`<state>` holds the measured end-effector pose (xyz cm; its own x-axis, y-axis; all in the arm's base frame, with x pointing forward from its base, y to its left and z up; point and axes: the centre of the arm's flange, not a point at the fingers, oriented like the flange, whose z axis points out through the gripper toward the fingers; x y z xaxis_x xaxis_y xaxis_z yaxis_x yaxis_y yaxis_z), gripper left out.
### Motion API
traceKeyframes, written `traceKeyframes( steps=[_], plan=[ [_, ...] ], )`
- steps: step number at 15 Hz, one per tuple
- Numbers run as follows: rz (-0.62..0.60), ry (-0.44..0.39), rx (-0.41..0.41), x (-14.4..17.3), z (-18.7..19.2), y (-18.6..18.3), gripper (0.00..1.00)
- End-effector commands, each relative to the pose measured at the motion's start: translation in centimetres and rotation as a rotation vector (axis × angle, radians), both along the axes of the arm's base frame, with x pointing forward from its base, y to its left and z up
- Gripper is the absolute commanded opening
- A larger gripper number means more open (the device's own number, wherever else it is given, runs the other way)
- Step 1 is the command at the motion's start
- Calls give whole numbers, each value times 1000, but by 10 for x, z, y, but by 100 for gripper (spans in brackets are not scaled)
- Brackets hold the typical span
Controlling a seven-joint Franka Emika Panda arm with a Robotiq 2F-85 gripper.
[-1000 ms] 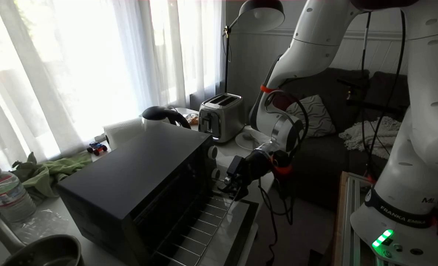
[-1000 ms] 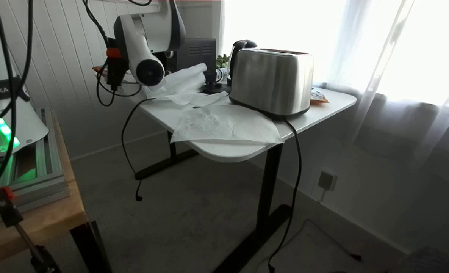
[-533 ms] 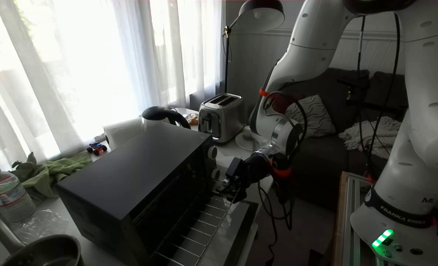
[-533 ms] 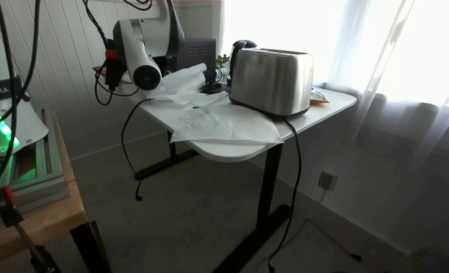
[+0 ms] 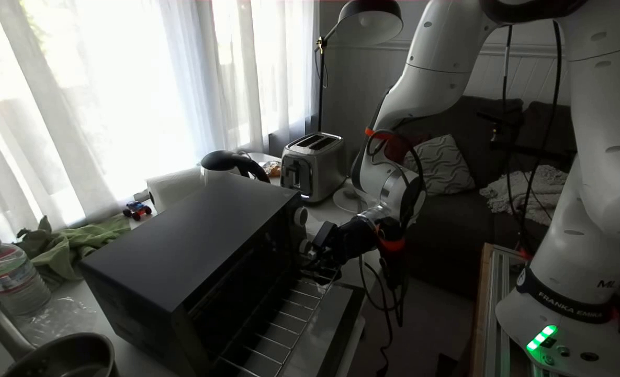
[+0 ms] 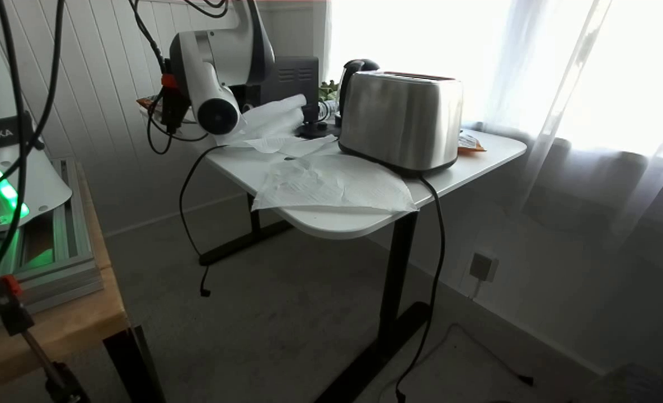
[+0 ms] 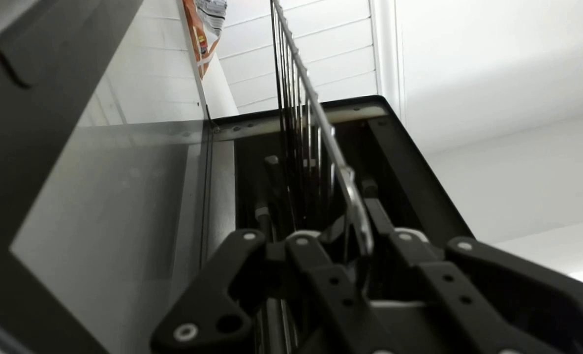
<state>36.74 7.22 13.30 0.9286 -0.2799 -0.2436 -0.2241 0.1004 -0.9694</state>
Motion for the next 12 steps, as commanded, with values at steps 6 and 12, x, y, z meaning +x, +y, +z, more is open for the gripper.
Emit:
traceKeyframes(
  steps=[6,12],
  plan=[
    [13,-25,20,24,7,24,3],
    [27,-23,34,27,6,21,30]
  ],
)
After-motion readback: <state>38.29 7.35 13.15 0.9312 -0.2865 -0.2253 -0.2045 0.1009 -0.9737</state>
